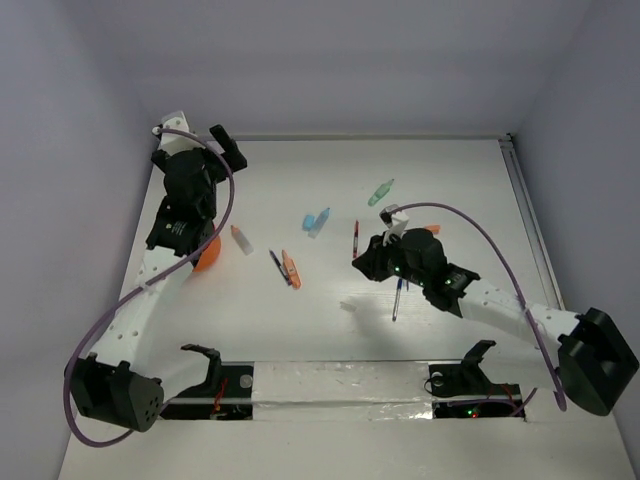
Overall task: Sort the stationery into containers
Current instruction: Place the pen in the storage box, then pick up the pen from the center of the board.
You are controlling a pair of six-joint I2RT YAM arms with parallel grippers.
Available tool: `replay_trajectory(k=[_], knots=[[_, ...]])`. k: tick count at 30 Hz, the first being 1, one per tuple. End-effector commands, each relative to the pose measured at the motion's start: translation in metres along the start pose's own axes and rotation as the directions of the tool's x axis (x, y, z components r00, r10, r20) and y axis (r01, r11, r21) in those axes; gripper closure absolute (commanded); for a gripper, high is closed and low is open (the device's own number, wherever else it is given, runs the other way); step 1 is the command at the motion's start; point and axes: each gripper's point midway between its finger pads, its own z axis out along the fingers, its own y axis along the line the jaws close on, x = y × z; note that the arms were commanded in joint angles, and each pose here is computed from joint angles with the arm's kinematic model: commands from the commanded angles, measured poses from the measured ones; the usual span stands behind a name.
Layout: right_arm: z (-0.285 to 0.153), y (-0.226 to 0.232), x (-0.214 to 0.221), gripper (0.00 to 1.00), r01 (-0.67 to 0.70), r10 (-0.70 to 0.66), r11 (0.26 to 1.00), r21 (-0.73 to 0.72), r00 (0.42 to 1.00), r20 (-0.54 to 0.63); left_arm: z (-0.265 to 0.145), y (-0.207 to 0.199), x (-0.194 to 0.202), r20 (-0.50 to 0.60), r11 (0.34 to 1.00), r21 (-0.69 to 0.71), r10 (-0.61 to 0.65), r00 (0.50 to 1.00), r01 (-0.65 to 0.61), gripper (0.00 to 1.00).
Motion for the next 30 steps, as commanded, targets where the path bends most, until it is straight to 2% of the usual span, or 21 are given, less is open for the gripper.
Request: replay_trajectory(k=[1, 4, 7, 11, 13, 14, 15, 18, 22, 26, 30], knots=[[0.011, 0.008, -0.021, 0.78, 0.027, -0.027, 1.0, 0.0, 0.999, 0.02, -0.031, -0.043, 0.011, -0.114, 0.962, 0.272, 0.008, 0.993, 0.024, 0.02], [0.019, 0.001, -0.014, 0.78, 0.03, -0.03, 0.999, 0.028, 0.999, -0.021, -0.054, -0.058, 0.024, -0.178, 0.913, 0.402, 0.009, 0.984, 0.065, 0.02], [0.026, -0.001, -0.014, 0.71, 0.033, -0.03, 0.998, 0.048, 0.998, -0.046, -0.084, -0.056, 0.048, -0.244, 0.873, 0.481, 0.04, 0.969, 0.085, 0.01], [0.046, 0.001, -0.003, 0.65, 0.037, -0.03, 0.998, 0.057, 0.992, -0.122, -0.121, -0.05, 0.041, -0.216, 0.837, 0.54, 0.029, 0.976, 0.094, 0.01], [0.057, 0.008, -0.011, 0.63, 0.046, -0.04, 0.998, 0.048, 0.991, -0.128, -0.133, -0.048, 0.037, -0.199, 0.82, 0.564, 0.026, 0.98, 0.093, 0.01], [0.065, 0.002, -0.001, 0.61, 0.049, -0.036, 0.996, 0.071, 0.984, -0.172, -0.141, -0.047, 0.031, -0.174, 0.811, 0.579, 0.021, 0.985, 0.085, 0.01], [0.073, 0.011, -0.011, 0.6, 0.056, -0.046, 0.997, 0.059, 0.986, -0.162, -0.147, -0.049, 0.027, -0.162, 0.794, 0.602, 0.017, 0.987, 0.085, 0.01], [0.089, 0.002, 0.004, 0.57, 0.083, -0.053, 0.99, 0.115, 0.97, -0.239, -0.158, -0.051, 0.021, -0.125, 0.768, 0.635, 0.002, 0.992, 0.079, 0.01], [0.107, -0.005, -0.007, 0.53, 0.116, -0.064, 0.973, 0.198, 0.965, -0.253, -0.156, -0.044, 0.029, -0.113, 0.78, 0.622, -0.003, 0.994, 0.073, 0.01], [0.106, -0.041, -0.012, 0.55, 0.186, -0.074, 0.902, 0.39, 0.956, -0.285, -0.156, -0.041, 0.046, -0.128, 0.772, 0.63, -0.007, 0.992, 0.087, 0.01], [0.113, -0.046, -0.02, 0.58, 0.182, -0.067, 0.892, 0.414, 0.959, -0.276, -0.157, -0.038, 0.046, -0.112, 0.782, 0.621, 0.027, 0.993, 0.049, 0.01]])
